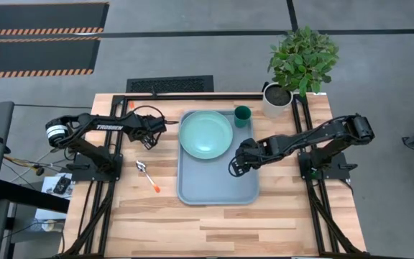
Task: Pick and place plate/cup/fork/spoon on tray
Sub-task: Put the orange fork on the gray serving tray to the bottom of the light green plate
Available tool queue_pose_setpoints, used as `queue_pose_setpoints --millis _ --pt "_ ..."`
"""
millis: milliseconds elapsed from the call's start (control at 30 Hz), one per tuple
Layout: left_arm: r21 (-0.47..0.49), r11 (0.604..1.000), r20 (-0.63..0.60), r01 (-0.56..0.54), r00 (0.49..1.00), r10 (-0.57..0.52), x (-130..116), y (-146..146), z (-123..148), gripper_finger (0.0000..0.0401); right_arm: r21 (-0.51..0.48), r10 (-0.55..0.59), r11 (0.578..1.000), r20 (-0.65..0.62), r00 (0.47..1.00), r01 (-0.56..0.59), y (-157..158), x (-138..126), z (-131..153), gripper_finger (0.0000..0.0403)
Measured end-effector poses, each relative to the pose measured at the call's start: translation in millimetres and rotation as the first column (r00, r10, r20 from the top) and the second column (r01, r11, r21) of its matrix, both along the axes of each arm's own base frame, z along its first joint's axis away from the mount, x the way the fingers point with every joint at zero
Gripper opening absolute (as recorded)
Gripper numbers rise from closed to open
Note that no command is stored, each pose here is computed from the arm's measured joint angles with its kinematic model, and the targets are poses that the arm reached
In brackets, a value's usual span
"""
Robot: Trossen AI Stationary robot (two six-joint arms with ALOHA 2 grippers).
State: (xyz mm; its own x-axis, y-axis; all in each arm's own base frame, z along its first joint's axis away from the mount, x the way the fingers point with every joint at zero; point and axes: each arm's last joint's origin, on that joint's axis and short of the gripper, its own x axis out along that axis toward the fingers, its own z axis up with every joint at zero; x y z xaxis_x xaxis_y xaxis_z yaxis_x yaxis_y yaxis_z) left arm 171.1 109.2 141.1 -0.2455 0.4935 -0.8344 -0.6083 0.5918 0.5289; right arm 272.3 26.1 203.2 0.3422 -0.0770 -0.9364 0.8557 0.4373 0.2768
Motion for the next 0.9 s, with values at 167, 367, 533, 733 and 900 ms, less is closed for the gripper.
queue_pose_setpoints --millis 167,367,533,733,900 --pt "-0.008 1.0 -0.014 -0.001 1.0 0.001 -2.0 1.5 0.0 0.0206 0.0 0.0 1.0 0.0 1.0 0.0 0.0 0.0 0.0 0.022" --pt "-0.016 1.0 -0.02 0.008 1.0 -0.009 -2.8 3.3 -0.1 0.0206 -0.004 0.013 1.0 -0.001 1.0 -0.013 0.0 0.0 0.0 0.022" --pt "-0.042 0.999 -0.002 0.003 1.0 -0.003 -3.7 4.4 -1.4 0.0185 -0.007 0.022 1.0 -0.002 1.0 -0.022 0.1 0.0 0.0 0.022" --pt "-0.073 0.997 0.032 0.005 0.999 -0.003 -7.3 1.0 -11.5 0.0092 -0.008 0.022 1.0 -0.002 1.0 -0.022 0.1 0.0 0.0 0.022" --pt "-0.055 0.998 0.023 0.017 1.0 -0.016 -6.9 1.8 -11.2 0.0011 -0.009 0.025 1.0 -0.002 1.0 -0.025 0.1 0.0 0.0 0.022"
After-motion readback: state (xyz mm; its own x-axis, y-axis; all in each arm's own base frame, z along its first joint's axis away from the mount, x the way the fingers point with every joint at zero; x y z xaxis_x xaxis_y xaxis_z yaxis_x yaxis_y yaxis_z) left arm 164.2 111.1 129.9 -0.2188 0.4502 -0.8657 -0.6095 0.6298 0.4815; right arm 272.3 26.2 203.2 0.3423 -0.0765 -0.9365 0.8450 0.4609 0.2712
